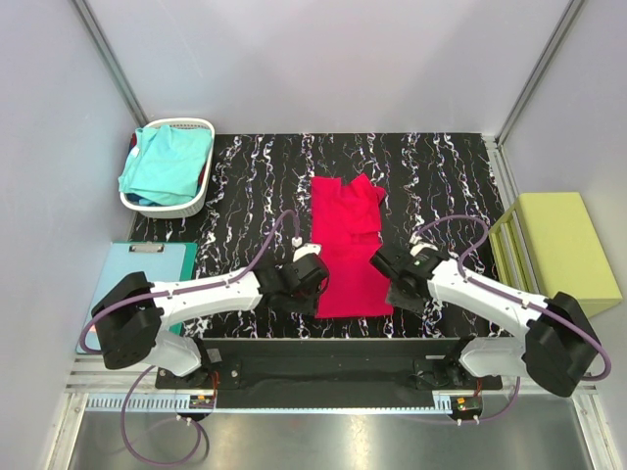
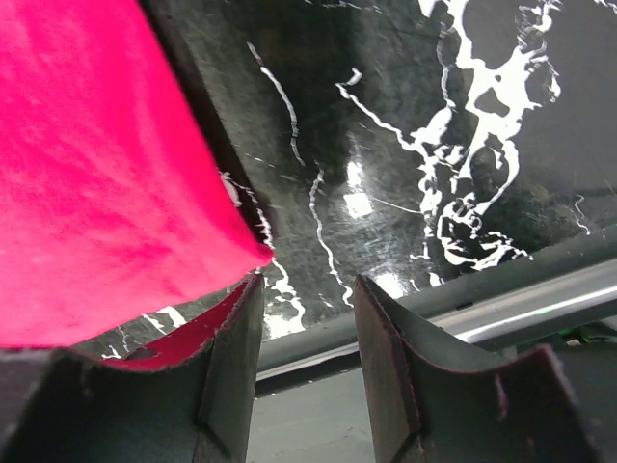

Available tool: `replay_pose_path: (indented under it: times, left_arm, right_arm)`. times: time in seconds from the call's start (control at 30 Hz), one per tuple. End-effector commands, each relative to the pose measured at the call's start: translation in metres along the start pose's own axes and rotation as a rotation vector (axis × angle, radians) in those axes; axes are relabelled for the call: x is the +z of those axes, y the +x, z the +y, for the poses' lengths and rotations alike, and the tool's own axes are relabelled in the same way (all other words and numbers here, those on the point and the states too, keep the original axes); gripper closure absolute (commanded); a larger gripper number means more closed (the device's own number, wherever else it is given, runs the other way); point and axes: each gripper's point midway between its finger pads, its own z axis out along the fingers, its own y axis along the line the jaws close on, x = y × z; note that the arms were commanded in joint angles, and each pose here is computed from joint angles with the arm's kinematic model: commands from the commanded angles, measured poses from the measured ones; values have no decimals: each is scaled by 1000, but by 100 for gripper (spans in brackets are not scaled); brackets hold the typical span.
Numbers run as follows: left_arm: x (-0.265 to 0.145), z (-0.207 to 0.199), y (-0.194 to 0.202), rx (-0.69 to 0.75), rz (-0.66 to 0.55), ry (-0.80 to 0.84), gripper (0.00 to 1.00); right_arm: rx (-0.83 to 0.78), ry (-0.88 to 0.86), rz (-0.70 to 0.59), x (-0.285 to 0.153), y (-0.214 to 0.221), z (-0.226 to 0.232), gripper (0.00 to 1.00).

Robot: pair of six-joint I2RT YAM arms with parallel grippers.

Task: Fold and stack the t-shirts
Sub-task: Grab one side of the 2/3 rectangular tshirt with both arms

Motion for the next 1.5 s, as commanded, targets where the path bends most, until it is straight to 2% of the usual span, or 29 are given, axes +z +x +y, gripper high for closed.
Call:
replay_pose_path:
  times: [0.0, 0.27, 0.4, 0.67, 1.13, 1.47]
  left_arm:
    - [-4, -18, -15, -26, -80, 73, 59]
    - [-1, -22, -10, -21, -72, 67, 56]
    - [2, -20, -7, -19, -68, 53, 54]
    - [8, -19, 2, -23, -53, 35, 54]
    - [20, -18, 14, -11, -9, 10, 54]
    - [23, -20, 16, -7, 4, 5, 56]
  right_arm:
    - [54, -36, -31, -5, -2, 0, 49]
    - [42, -73, -13, -1, 2, 12, 47]
    - [-6, -37, 3, 7, 7, 14, 46]
    - [-43, -2, 41, 27, 25, 12, 47]
    - [-91, 22, 55, 37, 30, 14, 43]
    - [-126, 89, 46, 34, 25, 15, 48]
